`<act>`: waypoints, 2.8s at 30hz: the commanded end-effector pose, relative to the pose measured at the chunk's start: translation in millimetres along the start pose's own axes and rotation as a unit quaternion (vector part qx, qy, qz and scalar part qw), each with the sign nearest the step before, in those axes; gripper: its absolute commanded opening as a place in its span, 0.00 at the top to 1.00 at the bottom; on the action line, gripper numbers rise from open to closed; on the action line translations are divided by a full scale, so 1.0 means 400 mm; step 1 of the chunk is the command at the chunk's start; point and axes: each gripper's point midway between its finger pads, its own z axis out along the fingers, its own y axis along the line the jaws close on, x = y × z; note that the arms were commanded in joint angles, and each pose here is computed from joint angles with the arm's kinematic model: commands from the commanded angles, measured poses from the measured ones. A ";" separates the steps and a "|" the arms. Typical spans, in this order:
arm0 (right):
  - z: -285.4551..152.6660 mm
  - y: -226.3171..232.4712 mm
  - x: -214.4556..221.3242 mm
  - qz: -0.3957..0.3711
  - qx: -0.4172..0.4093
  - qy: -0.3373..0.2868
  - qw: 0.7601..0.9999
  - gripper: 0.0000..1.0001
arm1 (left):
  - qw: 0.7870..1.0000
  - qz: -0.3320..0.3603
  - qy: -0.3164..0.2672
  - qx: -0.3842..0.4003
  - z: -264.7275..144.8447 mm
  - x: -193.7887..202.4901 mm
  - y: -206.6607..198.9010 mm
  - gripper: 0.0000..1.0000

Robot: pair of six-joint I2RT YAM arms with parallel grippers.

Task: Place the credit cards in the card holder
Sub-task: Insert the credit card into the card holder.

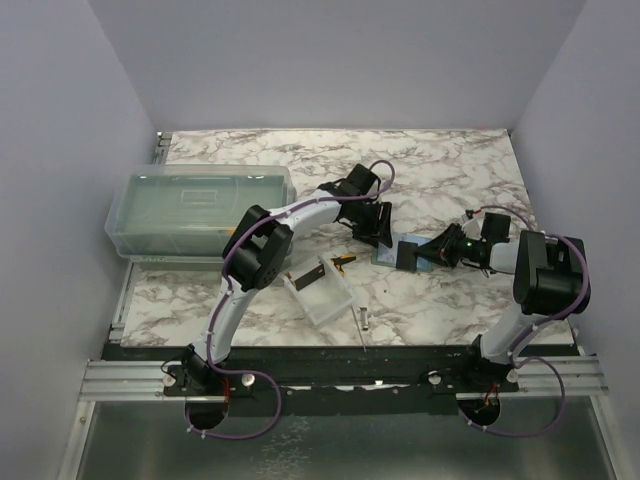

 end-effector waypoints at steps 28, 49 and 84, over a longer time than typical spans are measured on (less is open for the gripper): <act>-0.025 -0.021 0.060 -0.015 0.027 0.017 0.999 0.69 | 0.999 0.031 0.022 -0.017 0.085 0.074 -0.090 0.79; -0.022 0.051 0.032 -0.039 -0.029 0.016 0.999 1.00 | 1.000 0.022 0.009 -0.007 0.023 0.050 -0.087 0.65; 0.009 0.004 0.059 -0.031 -0.028 0.102 0.994 1.00 | 0.998 -0.027 0.002 -0.064 0.045 0.027 0.102 0.63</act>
